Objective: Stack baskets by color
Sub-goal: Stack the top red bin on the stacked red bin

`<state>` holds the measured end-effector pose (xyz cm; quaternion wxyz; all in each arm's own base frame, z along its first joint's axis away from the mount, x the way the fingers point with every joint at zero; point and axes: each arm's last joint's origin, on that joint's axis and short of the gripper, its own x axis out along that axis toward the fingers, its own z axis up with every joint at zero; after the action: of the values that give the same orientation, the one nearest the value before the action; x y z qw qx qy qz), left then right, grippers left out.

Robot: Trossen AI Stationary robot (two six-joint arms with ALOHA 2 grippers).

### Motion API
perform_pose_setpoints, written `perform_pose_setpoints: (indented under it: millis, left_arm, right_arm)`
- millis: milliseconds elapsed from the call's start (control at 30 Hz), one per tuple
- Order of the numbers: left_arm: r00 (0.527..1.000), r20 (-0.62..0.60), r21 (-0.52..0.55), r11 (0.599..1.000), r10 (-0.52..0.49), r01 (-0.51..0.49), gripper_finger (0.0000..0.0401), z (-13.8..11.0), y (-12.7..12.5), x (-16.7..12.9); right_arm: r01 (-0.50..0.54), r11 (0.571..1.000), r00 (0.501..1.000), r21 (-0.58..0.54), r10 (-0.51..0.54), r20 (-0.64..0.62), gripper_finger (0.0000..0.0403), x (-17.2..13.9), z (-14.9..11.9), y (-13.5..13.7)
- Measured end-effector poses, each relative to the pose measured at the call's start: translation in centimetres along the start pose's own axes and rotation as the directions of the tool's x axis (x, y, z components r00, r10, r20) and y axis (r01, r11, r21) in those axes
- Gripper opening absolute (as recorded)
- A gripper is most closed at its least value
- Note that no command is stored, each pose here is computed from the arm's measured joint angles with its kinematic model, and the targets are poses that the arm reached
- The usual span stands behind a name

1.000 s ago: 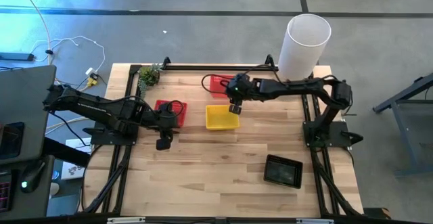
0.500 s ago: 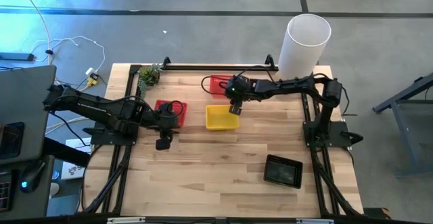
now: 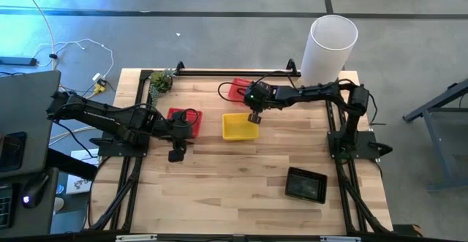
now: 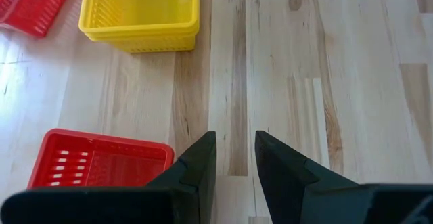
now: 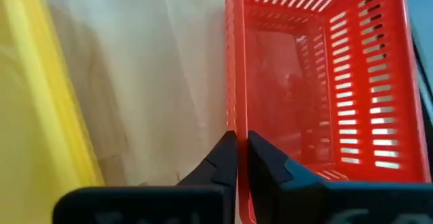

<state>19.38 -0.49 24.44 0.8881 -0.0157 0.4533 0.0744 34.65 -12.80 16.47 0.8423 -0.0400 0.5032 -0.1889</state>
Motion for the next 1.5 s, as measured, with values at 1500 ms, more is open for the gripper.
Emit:
perform_pose_setpoints:
  millis: [1500]
  left_arm:
    - [0.983, -0.158, -0.164, 0.979, 0.094, -0.120, 0.0090, -1.9, 0.4, -0.7]
  right_arm:
    - [0.033, 0.994, 0.846, -0.103, 0.027, 0.532, 0.0000, -12.4, 4.4, 11.3]
